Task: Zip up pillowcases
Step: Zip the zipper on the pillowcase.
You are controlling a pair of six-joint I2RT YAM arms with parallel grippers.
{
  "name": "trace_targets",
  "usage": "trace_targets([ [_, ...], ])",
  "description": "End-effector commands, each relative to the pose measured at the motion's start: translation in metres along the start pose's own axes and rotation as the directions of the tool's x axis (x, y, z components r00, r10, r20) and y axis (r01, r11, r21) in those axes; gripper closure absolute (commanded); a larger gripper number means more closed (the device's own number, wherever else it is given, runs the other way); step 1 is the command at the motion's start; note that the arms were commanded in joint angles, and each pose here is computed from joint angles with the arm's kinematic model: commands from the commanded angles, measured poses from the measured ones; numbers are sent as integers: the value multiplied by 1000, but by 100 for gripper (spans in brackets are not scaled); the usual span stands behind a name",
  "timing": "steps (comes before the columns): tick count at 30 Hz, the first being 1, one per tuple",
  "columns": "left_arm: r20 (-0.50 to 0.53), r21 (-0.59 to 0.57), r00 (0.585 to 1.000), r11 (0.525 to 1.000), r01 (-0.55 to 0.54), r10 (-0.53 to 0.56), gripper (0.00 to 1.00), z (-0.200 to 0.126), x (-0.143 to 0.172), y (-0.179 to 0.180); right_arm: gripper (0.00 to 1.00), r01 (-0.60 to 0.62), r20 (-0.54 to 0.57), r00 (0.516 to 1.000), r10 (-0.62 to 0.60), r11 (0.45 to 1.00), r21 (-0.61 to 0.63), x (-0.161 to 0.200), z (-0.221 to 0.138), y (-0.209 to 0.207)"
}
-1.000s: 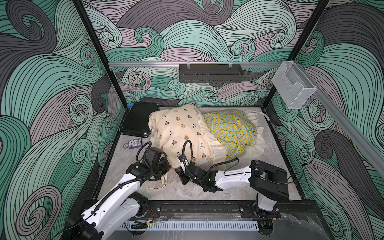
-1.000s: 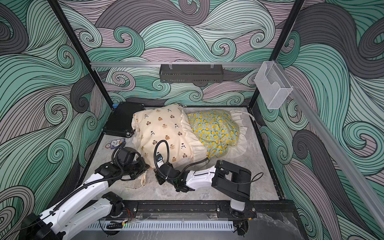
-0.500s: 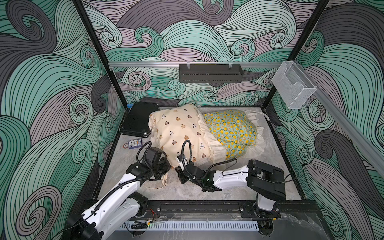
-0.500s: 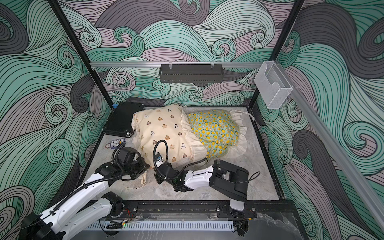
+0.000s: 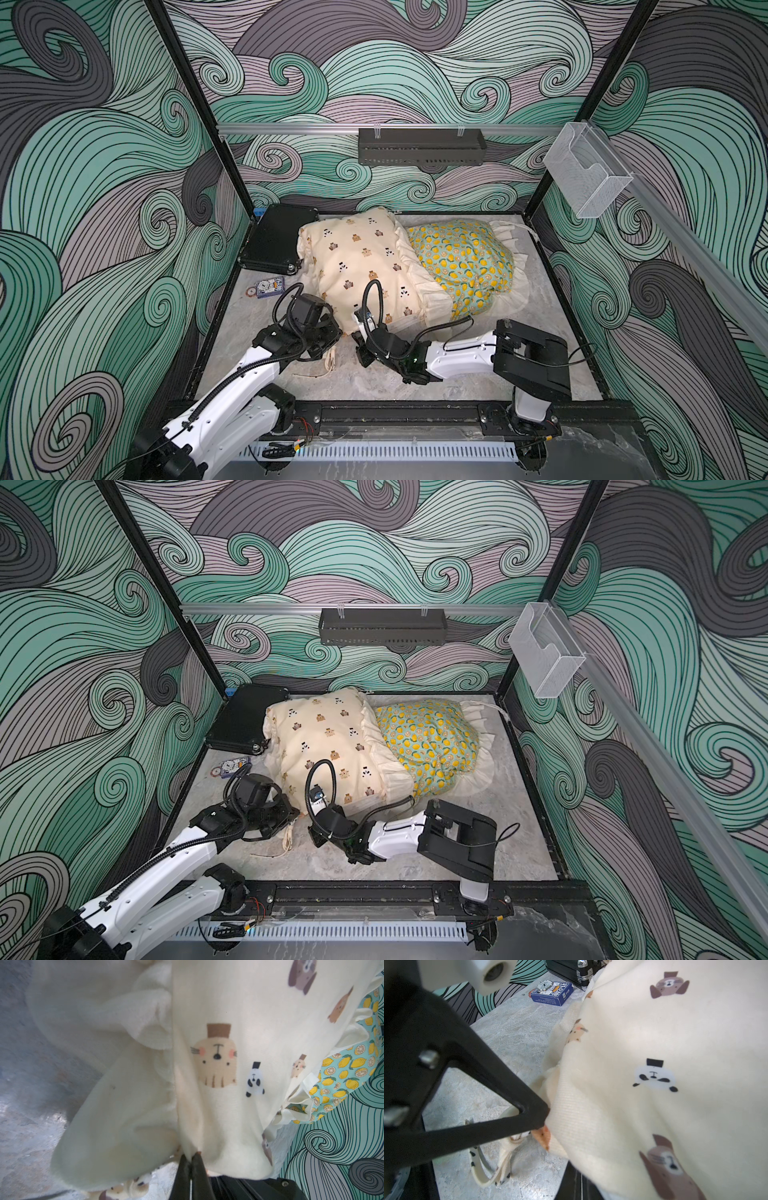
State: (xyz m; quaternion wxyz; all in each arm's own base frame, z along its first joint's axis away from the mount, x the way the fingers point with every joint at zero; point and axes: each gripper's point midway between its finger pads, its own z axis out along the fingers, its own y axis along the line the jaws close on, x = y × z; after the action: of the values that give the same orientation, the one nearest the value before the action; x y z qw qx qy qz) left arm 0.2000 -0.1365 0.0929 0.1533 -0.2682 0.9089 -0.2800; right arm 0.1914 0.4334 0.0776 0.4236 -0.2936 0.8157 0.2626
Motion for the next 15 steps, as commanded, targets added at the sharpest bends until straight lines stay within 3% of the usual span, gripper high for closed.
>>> trace_targets([
  [1,43,25,999,999,-21,19,100,-9,-9,-12,95,-10,18,1000,10,1000,17,-8,-4,-1],
  [15,205,-31,977,998,-54,59,100,-26,-30,4,100,-107,-100,990,103,994,-34,8,-23,4],
])
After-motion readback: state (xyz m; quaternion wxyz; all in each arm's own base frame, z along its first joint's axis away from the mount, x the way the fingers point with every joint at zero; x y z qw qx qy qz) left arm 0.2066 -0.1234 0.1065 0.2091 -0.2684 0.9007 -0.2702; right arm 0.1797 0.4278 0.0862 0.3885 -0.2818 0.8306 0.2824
